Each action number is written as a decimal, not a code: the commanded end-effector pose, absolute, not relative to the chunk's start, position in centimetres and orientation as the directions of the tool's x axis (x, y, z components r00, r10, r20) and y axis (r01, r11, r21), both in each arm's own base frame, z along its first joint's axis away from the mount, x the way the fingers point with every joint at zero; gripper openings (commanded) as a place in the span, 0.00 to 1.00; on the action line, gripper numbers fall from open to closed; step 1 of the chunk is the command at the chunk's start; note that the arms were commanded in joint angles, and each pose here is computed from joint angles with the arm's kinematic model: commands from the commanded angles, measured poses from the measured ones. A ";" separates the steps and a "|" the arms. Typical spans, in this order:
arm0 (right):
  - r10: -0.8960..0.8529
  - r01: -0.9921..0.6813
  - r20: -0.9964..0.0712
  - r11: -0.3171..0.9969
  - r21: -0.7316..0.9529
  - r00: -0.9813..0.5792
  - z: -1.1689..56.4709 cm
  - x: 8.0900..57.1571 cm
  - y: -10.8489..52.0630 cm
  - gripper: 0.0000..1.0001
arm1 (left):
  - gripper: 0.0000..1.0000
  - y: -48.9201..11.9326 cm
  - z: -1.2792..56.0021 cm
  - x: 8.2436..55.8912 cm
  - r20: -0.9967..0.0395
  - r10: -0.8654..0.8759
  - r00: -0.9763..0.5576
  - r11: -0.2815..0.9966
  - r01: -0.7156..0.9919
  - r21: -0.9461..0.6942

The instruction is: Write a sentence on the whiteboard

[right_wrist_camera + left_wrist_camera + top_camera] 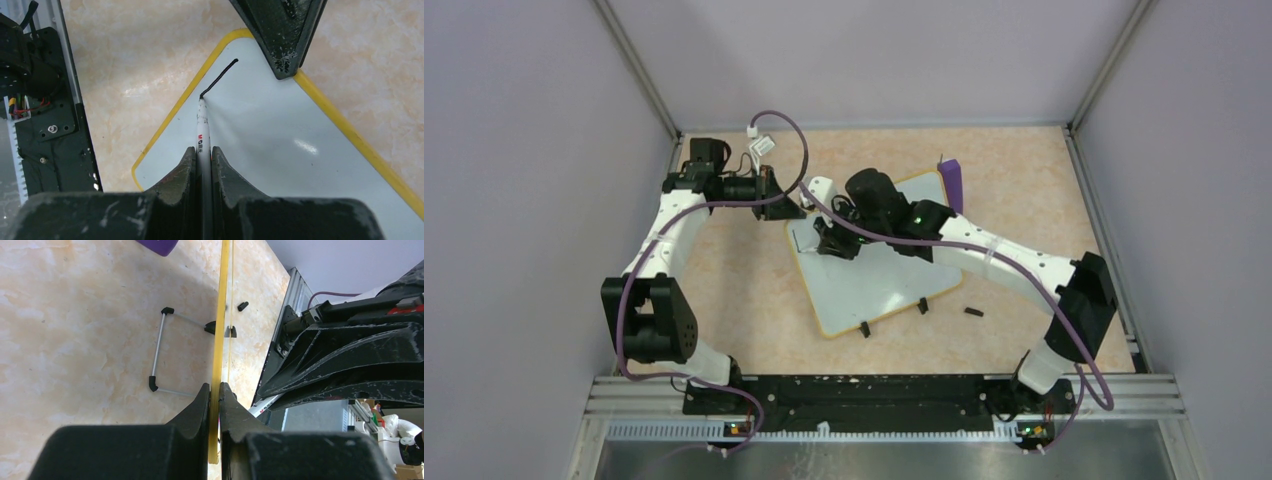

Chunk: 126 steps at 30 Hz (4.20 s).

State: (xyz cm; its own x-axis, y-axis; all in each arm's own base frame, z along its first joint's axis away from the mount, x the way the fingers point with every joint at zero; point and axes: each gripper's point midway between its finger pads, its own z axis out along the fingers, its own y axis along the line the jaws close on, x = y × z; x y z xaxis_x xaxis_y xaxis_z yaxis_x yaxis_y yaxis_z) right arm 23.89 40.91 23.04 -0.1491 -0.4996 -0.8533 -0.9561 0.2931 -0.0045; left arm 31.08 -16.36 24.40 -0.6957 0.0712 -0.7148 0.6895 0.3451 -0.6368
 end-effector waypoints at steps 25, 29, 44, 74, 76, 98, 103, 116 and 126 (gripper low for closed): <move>-0.354 -0.934 -0.931 0.355 -0.045 -0.090 30.2 24.5 41.2 0.00 | 0.00 -16.4 25.2 30.9 -0.740 0.069 -0.669 0.337 0.714 -0.613; -0.352 -0.926 -0.932 0.373 -0.050 -0.092 30.3 25.1 41.5 0.00 | 0.00 -16.4 25.1 30.8 -0.741 0.068 -0.668 0.338 0.715 -0.612; -0.371 -0.935 -0.924 0.352 -0.045 -0.095 29.0 25.3 42.4 0.00 | 0.00 -16.4 25.0 30.8 -0.742 0.068 -0.667 0.339 0.715 -0.611; -0.382 -0.897 -0.918 0.434 -0.080 -0.103 28.3 28.0 41.2 0.00 | 0.00 -16.4 24.8 30.9 -0.739 0.069 -0.670 0.344 0.712 -0.613; -0.382 -0.892 -0.918 0.444 -0.081 -0.107 28.3 28.2 40.7 0.00 | 0.00 -16.3 24.8 30.9 -0.739 0.068 -0.671 0.344 0.711 -0.614; -0.429 -0.911 -0.891 0.410 -0.045 -0.149 25.6 26.3 39.0 0.00 | 0.00 -16.3 24.7 31.1 -0.735 0.068 -0.674 0.347 0.707 -0.616; -0.430 -0.925 -0.892 0.378 -0.035 -0.141 25.4 25.4 40.1 0.00 | 0.00 -16.3 24.7 31.0 -0.735 0.068 -0.675 0.346 0.707 -0.617; -0.432 -0.936 -0.893 0.351 -0.035 -0.129 25.6 25.1 42.0 0.00 | 0.00 -16.3 24.7 31.0 -0.735 0.068 -0.675 0.344 0.707 -0.617; -0.454 -0.929 -0.882 0.365 -0.055 -0.126 24.8 25.1 41.2 0.00 | 0.00 -16.3 24.7 31.1 -0.736 0.070 -0.673 0.348 0.708 -0.614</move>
State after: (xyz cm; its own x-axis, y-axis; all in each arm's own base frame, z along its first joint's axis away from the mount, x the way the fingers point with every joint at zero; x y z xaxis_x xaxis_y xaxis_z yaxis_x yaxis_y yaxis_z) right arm 24.60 41.06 23.93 -0.1558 -0.4620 -0.8731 -0.9373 0.3481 -0.0170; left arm 31.28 -16.34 24.21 -0.6855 0.0690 -0.7248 0.6987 0.3423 -0.6282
